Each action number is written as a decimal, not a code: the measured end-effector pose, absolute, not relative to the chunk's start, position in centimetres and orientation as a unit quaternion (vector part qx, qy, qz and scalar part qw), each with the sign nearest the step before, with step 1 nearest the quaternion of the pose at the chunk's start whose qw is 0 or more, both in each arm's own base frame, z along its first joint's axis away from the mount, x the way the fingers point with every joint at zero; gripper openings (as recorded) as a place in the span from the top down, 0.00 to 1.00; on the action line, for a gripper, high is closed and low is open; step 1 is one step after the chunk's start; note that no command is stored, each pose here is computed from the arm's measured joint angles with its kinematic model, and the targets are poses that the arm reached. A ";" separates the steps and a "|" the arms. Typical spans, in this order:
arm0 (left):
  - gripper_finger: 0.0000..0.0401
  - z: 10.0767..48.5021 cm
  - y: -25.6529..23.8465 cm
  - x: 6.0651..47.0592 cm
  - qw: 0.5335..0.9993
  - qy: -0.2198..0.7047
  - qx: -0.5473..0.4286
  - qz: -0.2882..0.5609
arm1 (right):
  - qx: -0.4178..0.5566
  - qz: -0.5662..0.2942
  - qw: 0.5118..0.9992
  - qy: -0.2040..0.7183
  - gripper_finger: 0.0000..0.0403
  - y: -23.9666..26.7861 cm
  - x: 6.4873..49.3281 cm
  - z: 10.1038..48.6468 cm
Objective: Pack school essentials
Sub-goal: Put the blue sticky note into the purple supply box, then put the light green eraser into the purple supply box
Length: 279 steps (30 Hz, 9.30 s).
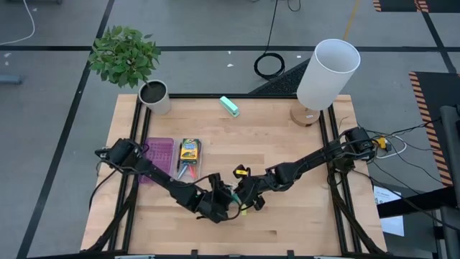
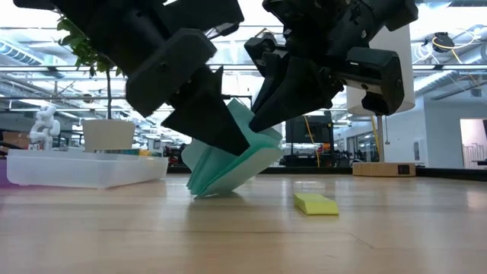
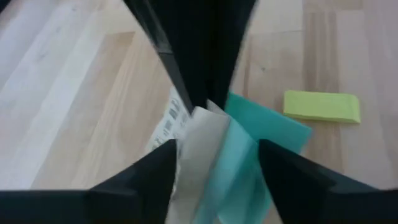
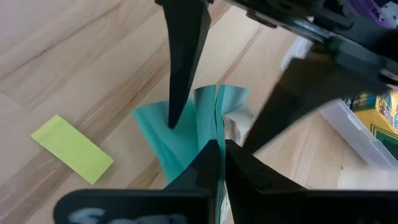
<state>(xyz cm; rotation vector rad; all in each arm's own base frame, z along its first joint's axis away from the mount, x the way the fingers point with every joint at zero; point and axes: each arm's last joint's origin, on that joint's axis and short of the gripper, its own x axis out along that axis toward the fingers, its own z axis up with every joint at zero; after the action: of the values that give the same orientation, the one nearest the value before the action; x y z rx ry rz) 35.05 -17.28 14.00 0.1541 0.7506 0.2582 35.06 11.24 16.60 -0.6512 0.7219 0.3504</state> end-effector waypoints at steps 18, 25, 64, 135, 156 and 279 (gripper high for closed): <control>0.81 13.9 -18.4 34.1 0.918 0.361 0.087 0.142 | -0.297 0.161 0.875 0.347 0.97 11.3 35.1 16.6; 0.94 13.9 -18.5 34.0 0.918 0.359 0.089 0.144 | -0.292 0.160 0.876 0.349 0.89 11.3 35.0 16.6; 0.96 26.2 -12.2 25.9 0.869 0.397 0.184 0.230 | -0.239 0.078 0.909 0.332 0.43 5.9 19.8 21.5; 0.97 20.9 -11.8 24.5 0.725 0.587 0.205 0.296 | -0.229 0.061 0.923 0.302 0.47 5.8 19.6 21.9; 0.95 18.6 -11.8 25.2 0.683 0.632 0.231 0.284 | -0.229 0.062 0.923 0.302 0.47 5.8 19.6 21.8; 0.46 17.9 -17.5 36.5 0.934 0.344 0.097 -0.021 | 0.021 0.246 0.907 0.342 0.47 16.9 25.1 16.6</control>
<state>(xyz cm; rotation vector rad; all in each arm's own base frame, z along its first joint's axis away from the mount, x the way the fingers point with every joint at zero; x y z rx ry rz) 36.49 -17.47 17.87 0.1989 0.7039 -0.0423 25.13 16.94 16.58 0.0423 0.7057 0.5074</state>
